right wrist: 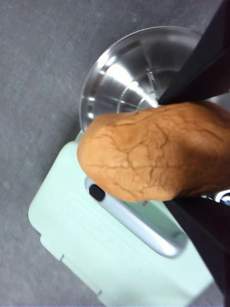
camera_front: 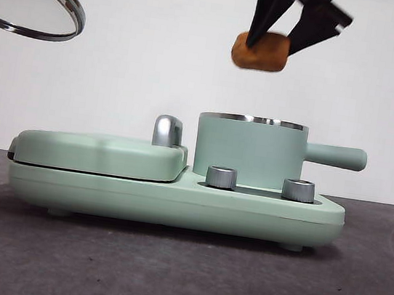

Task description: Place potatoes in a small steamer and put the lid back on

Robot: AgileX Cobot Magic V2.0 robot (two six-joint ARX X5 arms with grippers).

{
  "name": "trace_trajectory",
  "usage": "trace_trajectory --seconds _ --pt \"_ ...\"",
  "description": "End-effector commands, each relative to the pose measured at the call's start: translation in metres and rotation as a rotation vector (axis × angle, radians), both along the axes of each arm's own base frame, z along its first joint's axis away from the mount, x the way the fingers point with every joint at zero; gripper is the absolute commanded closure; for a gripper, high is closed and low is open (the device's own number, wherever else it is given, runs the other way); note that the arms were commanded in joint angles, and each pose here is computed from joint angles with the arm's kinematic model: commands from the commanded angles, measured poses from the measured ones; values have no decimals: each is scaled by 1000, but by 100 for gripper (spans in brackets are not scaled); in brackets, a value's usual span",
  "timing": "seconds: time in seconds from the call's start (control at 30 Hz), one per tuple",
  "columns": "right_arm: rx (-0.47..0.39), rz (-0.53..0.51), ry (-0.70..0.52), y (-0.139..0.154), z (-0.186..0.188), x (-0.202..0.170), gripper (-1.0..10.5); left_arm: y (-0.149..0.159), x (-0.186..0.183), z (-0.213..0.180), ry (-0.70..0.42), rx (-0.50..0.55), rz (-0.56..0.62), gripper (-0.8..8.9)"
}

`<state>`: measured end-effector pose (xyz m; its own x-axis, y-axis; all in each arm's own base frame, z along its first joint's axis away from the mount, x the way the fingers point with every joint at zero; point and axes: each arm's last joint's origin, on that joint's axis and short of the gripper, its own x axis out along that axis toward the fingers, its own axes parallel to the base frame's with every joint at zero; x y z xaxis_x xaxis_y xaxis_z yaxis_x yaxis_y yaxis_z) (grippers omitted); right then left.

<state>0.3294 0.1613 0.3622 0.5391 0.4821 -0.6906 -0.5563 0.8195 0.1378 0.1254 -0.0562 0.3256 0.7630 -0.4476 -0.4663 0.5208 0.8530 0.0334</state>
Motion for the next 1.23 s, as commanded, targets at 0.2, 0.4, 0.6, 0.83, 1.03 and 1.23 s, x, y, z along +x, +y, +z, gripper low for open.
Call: trace_trajectory --seconds 0.2,0.4,0.6,0.83,1.03,1.23 --pt "-40 5 22 17 -26 36 693 0 0 7 -37 -16 -2 799" --pt "-77 -9 65 19 -47 48 693 0 0 7 -39 -13 -4 799" --pt "-98 -16 107 21 -65 58 693 0 0 7 -39 -14 -4 799" --pt "-152 -40 155 22 -92 69 693 0 0 7 -39 -14 -4 799" --pt "-158 -44 154 22 -93 70 614 0 0 6 -39 -13 -4 799" --pt "-124 -49 89 17 -63 58 585 0 0 7 -39 -14 -4 799"
